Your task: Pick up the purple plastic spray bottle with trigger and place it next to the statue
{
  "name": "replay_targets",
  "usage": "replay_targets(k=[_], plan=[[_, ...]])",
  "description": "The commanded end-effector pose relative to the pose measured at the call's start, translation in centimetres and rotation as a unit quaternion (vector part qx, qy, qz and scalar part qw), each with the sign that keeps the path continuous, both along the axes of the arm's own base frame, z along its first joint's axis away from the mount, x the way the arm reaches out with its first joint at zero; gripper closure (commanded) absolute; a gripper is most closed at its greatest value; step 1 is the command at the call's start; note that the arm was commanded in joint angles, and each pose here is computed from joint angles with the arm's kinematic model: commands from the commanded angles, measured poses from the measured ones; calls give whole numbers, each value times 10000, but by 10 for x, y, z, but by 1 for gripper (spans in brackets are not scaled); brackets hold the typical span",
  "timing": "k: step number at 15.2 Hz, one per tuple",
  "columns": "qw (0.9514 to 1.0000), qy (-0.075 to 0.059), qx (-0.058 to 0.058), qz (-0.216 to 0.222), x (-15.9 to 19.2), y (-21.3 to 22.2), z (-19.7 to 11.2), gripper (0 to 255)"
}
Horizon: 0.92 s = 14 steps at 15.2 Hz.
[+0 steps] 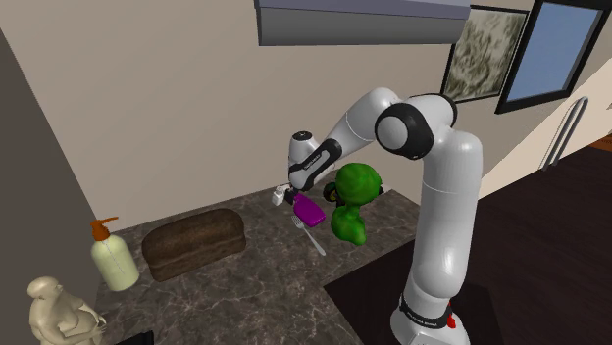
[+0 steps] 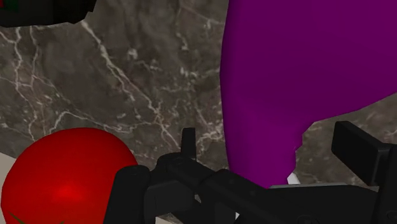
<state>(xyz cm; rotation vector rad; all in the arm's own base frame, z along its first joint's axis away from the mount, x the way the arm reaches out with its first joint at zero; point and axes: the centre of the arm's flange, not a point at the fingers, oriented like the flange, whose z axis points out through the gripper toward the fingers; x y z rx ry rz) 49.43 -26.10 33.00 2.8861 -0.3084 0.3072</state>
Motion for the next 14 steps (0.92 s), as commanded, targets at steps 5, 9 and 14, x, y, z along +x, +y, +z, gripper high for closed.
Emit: replay_targets(k=[5, 9, 14], plan=[[10000, -3, -1, 0, 0, -1, -1, 0], [10000, -3, -1, 0, 0, -1, -1, 255], [10000, -3, -1, 0, 1, -1, -1, 255]])
